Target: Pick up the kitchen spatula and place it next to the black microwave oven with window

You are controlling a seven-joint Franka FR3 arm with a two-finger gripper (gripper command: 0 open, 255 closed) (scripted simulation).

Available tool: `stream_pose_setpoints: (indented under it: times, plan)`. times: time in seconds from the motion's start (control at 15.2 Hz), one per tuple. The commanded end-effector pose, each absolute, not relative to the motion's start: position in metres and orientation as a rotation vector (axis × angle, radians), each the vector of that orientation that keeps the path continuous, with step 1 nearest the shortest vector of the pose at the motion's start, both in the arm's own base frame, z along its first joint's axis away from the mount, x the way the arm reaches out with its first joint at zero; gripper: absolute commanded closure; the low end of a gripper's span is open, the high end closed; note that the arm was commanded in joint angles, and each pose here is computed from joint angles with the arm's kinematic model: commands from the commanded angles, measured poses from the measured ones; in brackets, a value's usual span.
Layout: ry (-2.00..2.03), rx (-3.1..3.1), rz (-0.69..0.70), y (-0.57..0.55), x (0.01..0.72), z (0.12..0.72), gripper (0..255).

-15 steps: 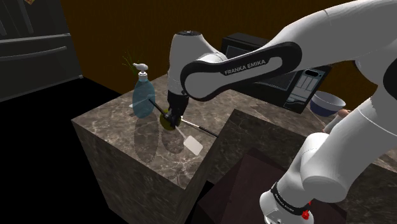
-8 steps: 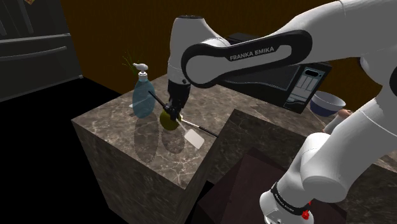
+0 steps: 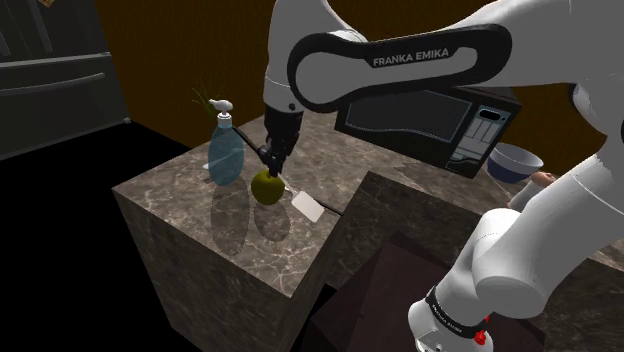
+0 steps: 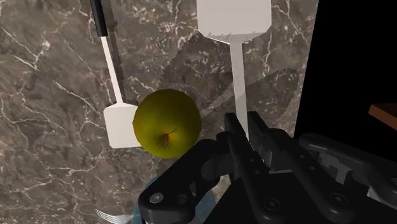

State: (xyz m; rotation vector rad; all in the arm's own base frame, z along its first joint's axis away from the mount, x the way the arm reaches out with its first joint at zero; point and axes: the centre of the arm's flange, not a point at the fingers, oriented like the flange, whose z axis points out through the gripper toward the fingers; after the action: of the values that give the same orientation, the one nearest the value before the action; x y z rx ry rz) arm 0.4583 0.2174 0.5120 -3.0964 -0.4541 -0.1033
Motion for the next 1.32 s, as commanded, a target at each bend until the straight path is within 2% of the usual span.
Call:
stream_pose_setpoints:
  times: [0.0, 1.25]
  plan:
    - [-0.454, -3.097, -0.103, 0.217, 0.459, 0.523, 255]
    - [-0.454, -3.097, -0.103, 0.217, 0.459, 0.624, 255]
